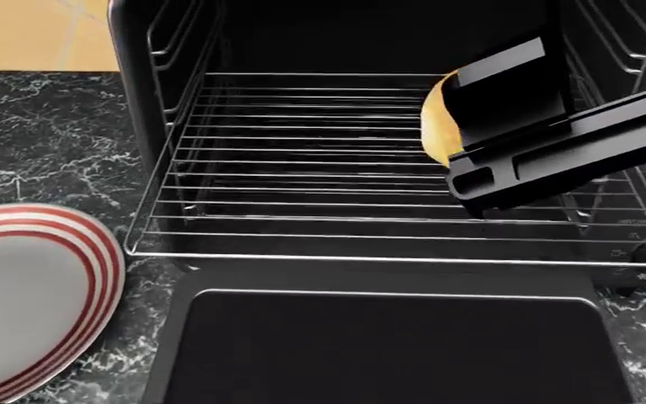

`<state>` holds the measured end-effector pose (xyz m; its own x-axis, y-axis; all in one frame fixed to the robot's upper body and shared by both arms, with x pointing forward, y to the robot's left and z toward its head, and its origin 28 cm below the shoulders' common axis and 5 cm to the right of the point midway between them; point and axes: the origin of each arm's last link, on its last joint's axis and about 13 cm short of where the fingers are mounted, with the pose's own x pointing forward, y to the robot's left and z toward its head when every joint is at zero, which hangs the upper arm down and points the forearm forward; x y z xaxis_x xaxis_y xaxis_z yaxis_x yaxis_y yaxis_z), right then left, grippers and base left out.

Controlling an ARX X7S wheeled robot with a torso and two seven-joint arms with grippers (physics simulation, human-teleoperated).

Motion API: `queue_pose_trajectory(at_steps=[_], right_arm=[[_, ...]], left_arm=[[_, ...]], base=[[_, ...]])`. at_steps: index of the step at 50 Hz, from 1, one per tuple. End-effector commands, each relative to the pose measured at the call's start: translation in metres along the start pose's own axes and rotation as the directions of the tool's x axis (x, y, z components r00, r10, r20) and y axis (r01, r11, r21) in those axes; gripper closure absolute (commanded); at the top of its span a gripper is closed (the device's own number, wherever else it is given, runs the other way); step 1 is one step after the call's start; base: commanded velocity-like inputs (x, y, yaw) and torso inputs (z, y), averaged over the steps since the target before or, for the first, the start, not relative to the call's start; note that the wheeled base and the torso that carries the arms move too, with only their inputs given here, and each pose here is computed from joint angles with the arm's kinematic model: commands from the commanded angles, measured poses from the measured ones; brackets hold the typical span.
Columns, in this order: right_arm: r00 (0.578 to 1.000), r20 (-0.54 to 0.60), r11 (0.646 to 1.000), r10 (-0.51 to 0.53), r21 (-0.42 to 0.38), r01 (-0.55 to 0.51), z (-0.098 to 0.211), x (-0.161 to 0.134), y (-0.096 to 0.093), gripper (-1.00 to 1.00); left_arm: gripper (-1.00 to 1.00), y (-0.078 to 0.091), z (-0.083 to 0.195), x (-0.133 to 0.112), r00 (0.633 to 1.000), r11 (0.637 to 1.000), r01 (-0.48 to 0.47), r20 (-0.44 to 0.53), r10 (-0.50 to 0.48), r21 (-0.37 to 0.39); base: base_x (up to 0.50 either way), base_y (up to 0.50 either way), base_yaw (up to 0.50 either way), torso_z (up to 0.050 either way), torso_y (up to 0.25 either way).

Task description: Pick the bread from the top rack and place it on the plate on the counter.

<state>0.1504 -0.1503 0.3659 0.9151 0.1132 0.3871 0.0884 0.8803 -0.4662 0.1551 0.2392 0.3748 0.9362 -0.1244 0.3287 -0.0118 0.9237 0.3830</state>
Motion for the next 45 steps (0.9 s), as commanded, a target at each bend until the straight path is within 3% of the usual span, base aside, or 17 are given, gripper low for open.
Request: queue_pose_trajectory(at_steps=[1, 6, 18, 33, 39, 45], right_arm=[[0.999, -0.014, 0.999, -0.036, 0.038, 0.037, -0.002, -0.002, -0.005, -1.00], [1.000, -0.007, 0.999, -0.016, 0.039, 0.016, 0.004, -0.001, -0.007, -1.00], [1.000, 0.018, 1.000, -0.005, 0.027, 0.005, 0.019, 0.001, -0.012, -1.00], [0.999, 0.044, 1.000, 0.021, 0.020, -0.022, 0.046, 0.005, -0.023, -1.00], [0.999, 0.041, 0.999, 0.026, 0.018, -0.027, 0.051, 0.004, -0.025, -1.00], [0.998, 0.046, 0.999, 0.041, 0.017, -0.042, 0.056, 0.010, -0.025, -1.00]], left_arm=[[-1.00, -0.005, -0.002, 0.003, 1.000, 1.000, 0.022, -0.015, -0.021, 0.021], [-1.00, -0.014, -0.014, 0.020, 0.991, 0.991, 0.124, -0.043, -0.126, -0.058], [-1.00, -0.029, -0.043, 0.056, 0.927, 0.915, 0.335, -0.094, -0.363, -0.226], [-1.00, -0.047, -0.051, 0.083, 0.838, 0.815, 0.482, -0.104, -0.536, -0.321], [-1.00, -0.046, -0.059, 0.098, 0.760, 0.737, 0.559, -0.120, -0.639, -0.380], [-1.00, -0.056, -0.059, 0.107, 0.717, 0.701, 0.596, -0.133, -0.684, -0.392]], base=[[0.10, 0.06, 0.00, 0.026, 0.000], [0.01, 0.01, 0.00, 0.000, 0.000], [0.00, 0.00, 0.00, 0.000, 0.000], [0.00, 0.00, 0.00, 0.000, 0.000], [0.00, 0.00, 0.00, 0.000, 0.000], [0.00, 0.00, 0.00, 0.000, 0.000]])
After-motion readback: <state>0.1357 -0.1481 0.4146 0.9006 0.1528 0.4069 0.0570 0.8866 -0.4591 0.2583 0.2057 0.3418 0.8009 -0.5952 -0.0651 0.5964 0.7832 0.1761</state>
